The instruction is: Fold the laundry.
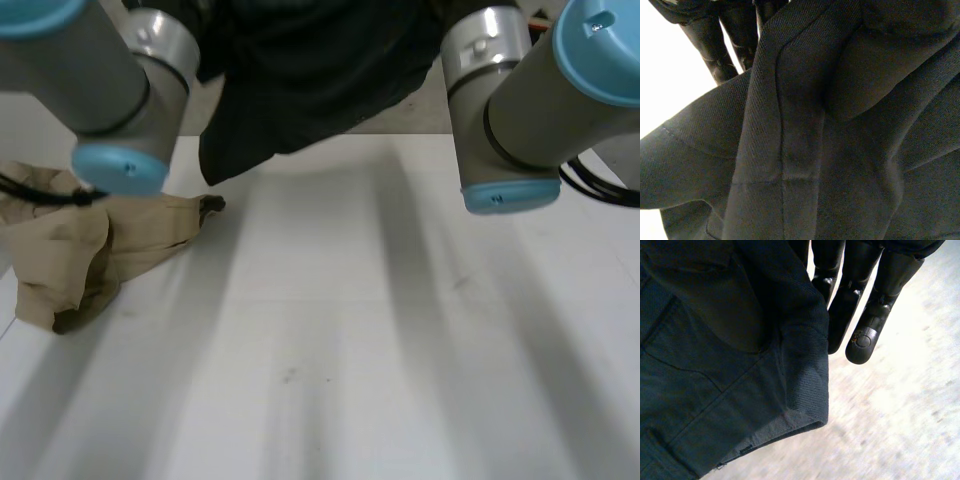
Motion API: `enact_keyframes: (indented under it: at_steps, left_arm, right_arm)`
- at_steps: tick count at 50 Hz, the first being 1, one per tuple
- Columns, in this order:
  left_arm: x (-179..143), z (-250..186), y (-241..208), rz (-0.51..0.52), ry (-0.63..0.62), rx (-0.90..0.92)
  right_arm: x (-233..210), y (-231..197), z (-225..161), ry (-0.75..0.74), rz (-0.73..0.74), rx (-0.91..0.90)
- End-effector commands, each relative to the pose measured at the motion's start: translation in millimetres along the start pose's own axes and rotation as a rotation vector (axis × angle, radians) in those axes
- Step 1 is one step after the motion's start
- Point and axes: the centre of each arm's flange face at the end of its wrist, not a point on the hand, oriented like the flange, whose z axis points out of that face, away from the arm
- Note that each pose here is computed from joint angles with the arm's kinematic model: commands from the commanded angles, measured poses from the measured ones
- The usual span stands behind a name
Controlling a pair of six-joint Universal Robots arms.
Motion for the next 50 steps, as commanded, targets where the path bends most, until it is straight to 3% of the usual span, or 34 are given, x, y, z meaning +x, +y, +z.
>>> enact_keyframes:
  at_steps: [1, 8, 15, 27, 39, 50]
  left_arm:
    - [23.4, -56.2, 81.4, 0.008, 0.093, -0.325]
    - [48.8, -118.4, 138.1, 0.025, 0.182, -0.576]
    - [52.9, -149.5, 151.5, 0.031, 0.22, -0.668]
    - [21.6, -170.9, 84.0, 0.026, 0.156, -0.531]
    - [7.0, -244.9, 76.9, 0.003, 0.126, -0.583]
    - [13.3, -264.1, 102.6, -0.203, 0.081, -0.712]
  right_arm:
    - [-18.1, 51.0, -43.1, -0.201, -0.043, -0.313]
    - [-47.4, 107.7, -118.7, -0.42, -0.07, -0.612]
    - [-56.8, 126.4, -170.8, -0.55, -0.062, -0.739]
    - [-22.3, 106.6, -193.2, -0.485, 0.02, -0.806]
    - [-18.2, 110.6, -218.8, -0.453, 0.131, -0.873]
    - [-20.0, 110.5, -224.5, -0.449, 0.134, -0.857]
